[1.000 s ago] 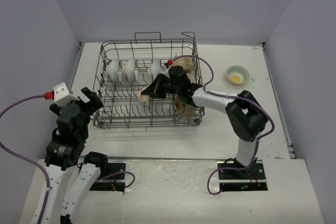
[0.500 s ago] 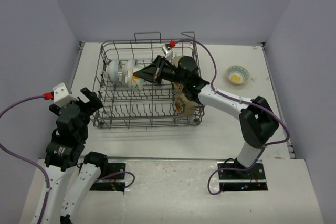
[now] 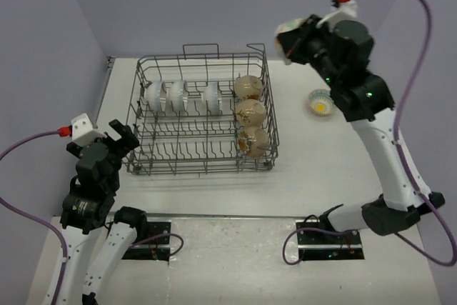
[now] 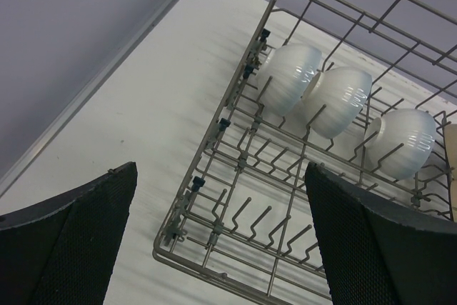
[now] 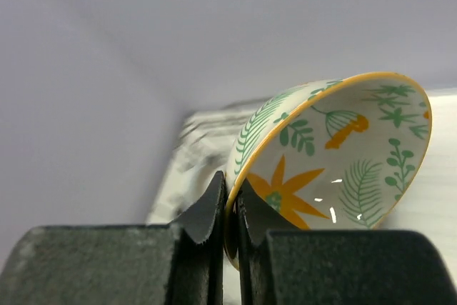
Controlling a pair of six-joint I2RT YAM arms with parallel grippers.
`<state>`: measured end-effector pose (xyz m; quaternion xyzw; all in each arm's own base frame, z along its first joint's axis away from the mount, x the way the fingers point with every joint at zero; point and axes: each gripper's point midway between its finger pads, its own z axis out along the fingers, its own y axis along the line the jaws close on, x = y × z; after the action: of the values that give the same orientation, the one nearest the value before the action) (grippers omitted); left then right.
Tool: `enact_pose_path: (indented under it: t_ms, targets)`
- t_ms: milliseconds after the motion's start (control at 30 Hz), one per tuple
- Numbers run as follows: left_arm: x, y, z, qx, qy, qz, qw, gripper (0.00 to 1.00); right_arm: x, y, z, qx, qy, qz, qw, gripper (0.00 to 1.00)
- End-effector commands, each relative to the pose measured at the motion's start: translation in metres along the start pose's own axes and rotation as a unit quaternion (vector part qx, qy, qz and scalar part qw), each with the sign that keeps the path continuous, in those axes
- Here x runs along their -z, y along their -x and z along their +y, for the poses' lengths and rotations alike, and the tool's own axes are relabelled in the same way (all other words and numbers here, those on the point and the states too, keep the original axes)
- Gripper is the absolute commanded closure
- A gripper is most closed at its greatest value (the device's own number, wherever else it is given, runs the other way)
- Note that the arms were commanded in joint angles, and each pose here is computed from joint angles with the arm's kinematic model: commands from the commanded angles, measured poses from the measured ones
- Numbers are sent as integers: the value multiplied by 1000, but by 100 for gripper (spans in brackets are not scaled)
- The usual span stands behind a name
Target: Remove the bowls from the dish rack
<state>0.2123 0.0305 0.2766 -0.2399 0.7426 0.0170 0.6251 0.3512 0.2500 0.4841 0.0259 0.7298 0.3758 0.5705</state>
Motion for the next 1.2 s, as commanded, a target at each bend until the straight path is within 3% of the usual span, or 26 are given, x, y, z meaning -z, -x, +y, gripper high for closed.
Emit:
enact_pose_path:
  t_ms: [0,133,233,333,533,1167]
  targets:
    - [-2,5,-5,0,-8,-11,1000,0,58,24,-157,124,-311,-1,942,100]
    - [-6,2,-8,-6,-12,-2,1000,0,43,6,-260,140,-432,81,887,100]
    - [-5,1,-9,-7,-16,-2,1000,0,32,0,-302,150,-457,120,868,100]
    - [-5,1,-10,-7,-17,-2,1000,0,8,-27,-361,163,-495,181,834,100]
    - [-5,0,-12,-9,-21,2,1000,0,-3,-61,-405,159,-506,233,815,100]
    - [-3,-1,-14,-9,-27,4,1000,0,-4,-111,-452,170,-511,306,785,97]
